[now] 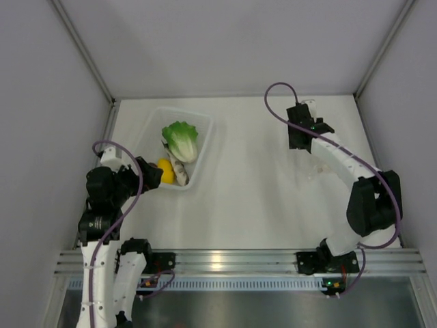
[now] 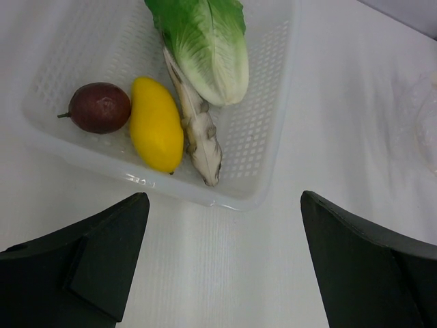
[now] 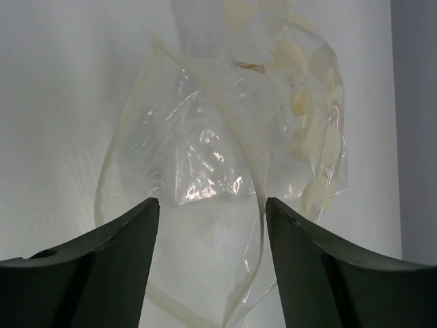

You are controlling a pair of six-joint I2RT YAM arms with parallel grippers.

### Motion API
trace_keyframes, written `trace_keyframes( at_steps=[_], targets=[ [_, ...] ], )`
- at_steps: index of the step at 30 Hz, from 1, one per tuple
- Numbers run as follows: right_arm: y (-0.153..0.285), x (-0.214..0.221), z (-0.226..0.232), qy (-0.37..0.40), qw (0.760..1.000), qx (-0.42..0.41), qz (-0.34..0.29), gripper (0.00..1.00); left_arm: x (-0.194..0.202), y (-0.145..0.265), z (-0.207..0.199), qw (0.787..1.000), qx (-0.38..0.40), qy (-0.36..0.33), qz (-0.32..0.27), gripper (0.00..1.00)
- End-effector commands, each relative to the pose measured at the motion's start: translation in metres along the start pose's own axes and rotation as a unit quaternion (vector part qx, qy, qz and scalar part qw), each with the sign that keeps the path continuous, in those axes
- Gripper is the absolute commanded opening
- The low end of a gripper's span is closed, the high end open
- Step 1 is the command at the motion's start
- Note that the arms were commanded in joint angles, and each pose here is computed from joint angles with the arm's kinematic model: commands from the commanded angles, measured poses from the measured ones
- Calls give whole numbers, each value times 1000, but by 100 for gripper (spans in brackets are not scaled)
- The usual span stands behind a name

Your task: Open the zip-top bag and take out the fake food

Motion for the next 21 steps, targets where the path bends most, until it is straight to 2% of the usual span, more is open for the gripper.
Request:
trace_keyframes(
  at_steps=[1, 4, 5, 6, 8, 9, 11, 16, 21],
  targets=[
    [53, -29, -11, -44, 996, -52, -65, 67, -2, 1, 1, 1000, -10, 2, -12, 98],
    [83, -36, -24, -62, 991, -77, -93, 69, -3, 0, 3, 1000, -18, 4, -11, 98],
    [90, -34, -27, -61, 989, -90, -97, 77, -3, -1, 3, 1000, -21, 4, -12, 98],
    [98, -33, -29, -64, 987, -104, -106, 79, -5, 0, 4, 1000, -27, 5, -16, 98],
    [119, -27, -38, -73, 978, -148, -128, 88, -6, -1, 5, 999, -34, 6, -15, 98],
    [126, -26, -41, -82, 973, -164, -142, 89, -7, -2, 7, 999, -43, 6, -16, 98],
    [144, -15, -53, -97, 964, -187, -165, 99, -10, -3, 9, 998, -57, 7, -20, 98],
    [178, 10, -83, -131, 945, -215, -210, 99, -21, -1, 8, 998, -64, -6, -29, 98],
    [193, 34, -98, -135, 935, -240, -222, 100, -30, 3, 10, 995, -79, -37, -45, 98]
  ],
)
Point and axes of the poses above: each gripper's point midway between its finger pads, its own y axis back along the fingers, its own z axis along the line the jaws close on, x = y × z, the point moved 8 cm from there along y, back along the fingers, and after that the axes turned 7 degrees about -y, right-handed, at the moved point
